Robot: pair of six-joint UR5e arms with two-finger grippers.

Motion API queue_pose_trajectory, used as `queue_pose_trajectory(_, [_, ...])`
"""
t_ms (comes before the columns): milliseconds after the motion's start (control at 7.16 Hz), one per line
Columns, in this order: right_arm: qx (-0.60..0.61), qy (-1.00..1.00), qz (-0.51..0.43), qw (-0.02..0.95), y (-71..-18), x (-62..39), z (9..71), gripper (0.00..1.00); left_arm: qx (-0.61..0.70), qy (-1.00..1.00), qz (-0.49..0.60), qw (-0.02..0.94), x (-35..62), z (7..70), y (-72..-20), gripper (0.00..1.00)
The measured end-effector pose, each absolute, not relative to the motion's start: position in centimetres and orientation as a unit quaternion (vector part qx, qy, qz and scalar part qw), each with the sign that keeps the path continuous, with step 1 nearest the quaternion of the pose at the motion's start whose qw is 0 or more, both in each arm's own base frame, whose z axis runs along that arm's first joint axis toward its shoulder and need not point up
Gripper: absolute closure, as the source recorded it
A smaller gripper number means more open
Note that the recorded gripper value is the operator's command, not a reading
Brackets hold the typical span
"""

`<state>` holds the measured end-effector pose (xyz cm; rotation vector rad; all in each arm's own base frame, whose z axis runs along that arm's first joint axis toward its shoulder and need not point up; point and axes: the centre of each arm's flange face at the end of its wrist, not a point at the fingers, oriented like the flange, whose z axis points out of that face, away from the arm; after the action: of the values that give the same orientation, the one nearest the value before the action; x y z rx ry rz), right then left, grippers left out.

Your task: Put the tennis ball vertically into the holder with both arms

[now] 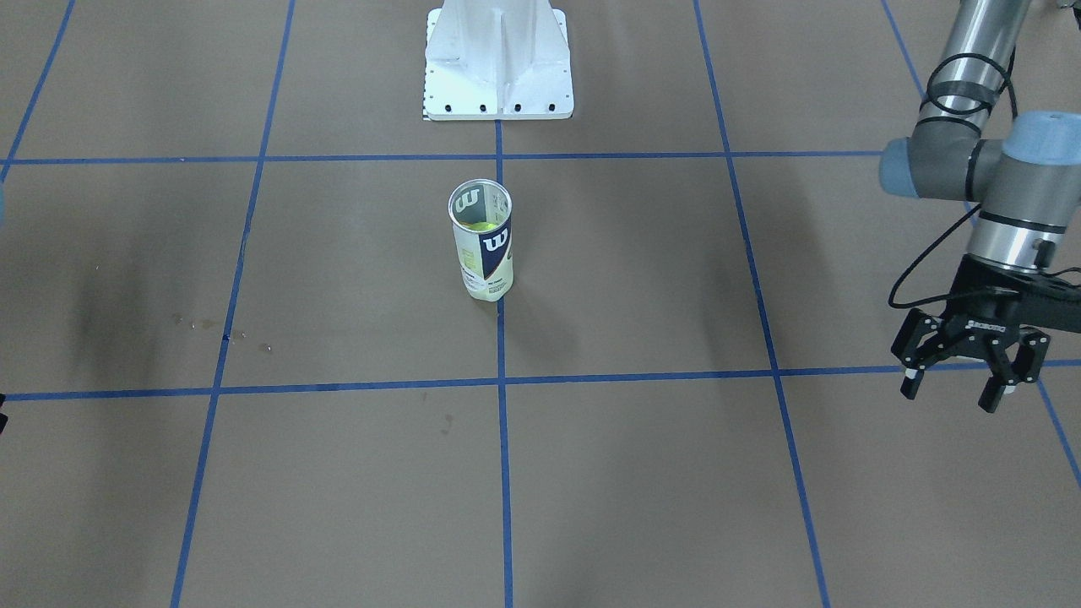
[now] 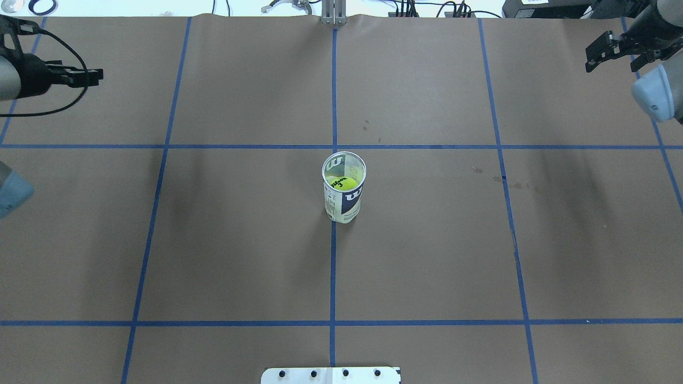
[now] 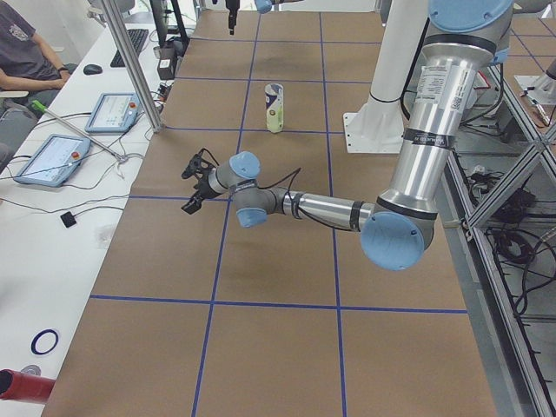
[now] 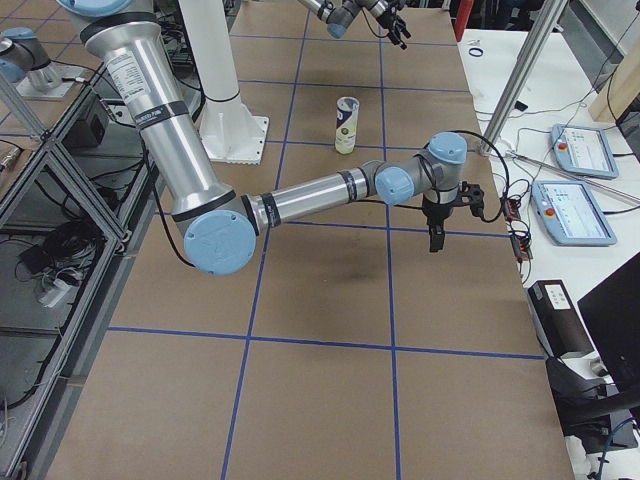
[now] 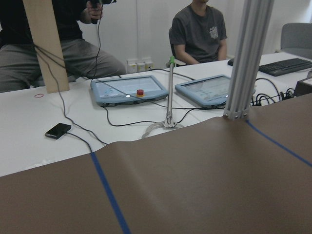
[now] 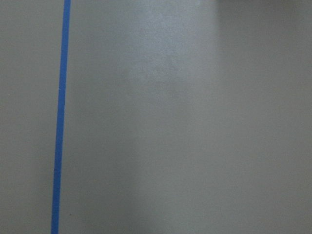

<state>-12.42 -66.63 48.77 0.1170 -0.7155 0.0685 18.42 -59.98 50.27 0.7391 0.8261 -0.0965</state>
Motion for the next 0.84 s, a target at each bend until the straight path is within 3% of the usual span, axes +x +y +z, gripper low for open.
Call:
queue_pose_trajectory(419, [0.045,-0.345,0.010,0.938,-66.8,-7.8,54.1,0.00,0.198,0.454,-0.001,0.869,6.2,52.8,-60.7,0.00])
queue_pose_trajectory(838, [0.046,-0.364,-0.014,0.930,-64.6,-2.3,58.1,0.00,0.122,0.446,0.033,0.886,3.5,58.2,-58.3,0.00])
